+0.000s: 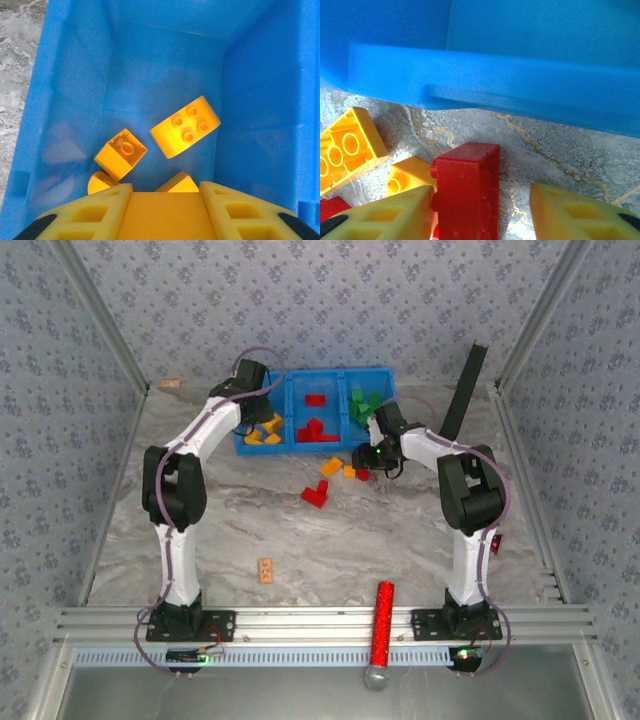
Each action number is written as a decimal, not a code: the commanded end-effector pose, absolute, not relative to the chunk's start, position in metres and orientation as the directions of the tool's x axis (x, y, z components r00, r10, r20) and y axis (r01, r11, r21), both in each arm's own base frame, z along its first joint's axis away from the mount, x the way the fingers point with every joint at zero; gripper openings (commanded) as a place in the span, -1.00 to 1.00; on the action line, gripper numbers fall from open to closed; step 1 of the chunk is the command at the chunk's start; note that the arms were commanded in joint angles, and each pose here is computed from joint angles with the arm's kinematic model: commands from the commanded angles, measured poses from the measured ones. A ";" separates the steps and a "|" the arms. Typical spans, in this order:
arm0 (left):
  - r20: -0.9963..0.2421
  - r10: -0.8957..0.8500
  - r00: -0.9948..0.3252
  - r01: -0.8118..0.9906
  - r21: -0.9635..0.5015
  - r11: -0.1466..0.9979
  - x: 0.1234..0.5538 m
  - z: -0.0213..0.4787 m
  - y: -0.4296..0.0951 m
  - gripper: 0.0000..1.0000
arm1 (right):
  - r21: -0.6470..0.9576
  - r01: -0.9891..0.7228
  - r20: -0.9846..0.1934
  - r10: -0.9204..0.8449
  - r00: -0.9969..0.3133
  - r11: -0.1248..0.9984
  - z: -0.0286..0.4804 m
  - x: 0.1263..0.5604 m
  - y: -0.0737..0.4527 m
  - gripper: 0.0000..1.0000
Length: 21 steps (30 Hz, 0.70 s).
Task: Sort the legos into containers by color
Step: Place the lego in the container, then pick up the lego from the center of the table.
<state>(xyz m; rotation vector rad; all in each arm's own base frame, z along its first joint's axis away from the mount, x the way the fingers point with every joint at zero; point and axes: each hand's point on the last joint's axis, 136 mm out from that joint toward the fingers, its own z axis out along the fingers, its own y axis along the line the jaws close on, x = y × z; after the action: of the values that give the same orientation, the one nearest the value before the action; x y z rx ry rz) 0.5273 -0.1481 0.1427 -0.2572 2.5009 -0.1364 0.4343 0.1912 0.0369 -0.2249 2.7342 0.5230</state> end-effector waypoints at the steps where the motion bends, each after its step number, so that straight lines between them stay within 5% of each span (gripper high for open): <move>1: -0.565 -0.195 -0.802 -0.135 -0.146 0.980 0.534 0.144 -0.150 -0.52 | 0.330 -0.224 -0.343 -0.105 -0.933 0.917 0.033 0.434 0.196 -0.05; 8: -0.495 -0.194 -0.847 -0.161 -0.108 0.981 0.531 0.107 -0.143 -0.43 | 0.303 -0.234 -0.331 -0.128 -0.935 0.924 0.034 0.427 0.191 -0.40; 21: -0.490 -0.199 -0.848 -0.165 -0.112 0.980 0.528 0.102 -0.140 0.10 | 0.225 -0.308 -0.384 -0.206 -0.900 0.924 0.091 0.393 0.193 -0.48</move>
<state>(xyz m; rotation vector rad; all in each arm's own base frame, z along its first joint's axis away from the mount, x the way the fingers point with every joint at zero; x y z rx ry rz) 0.5293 -0.1422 0.0919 -0.2619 2.6175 -0.0771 0.4034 0.1957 0.0680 -0.3304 2.7443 0.4523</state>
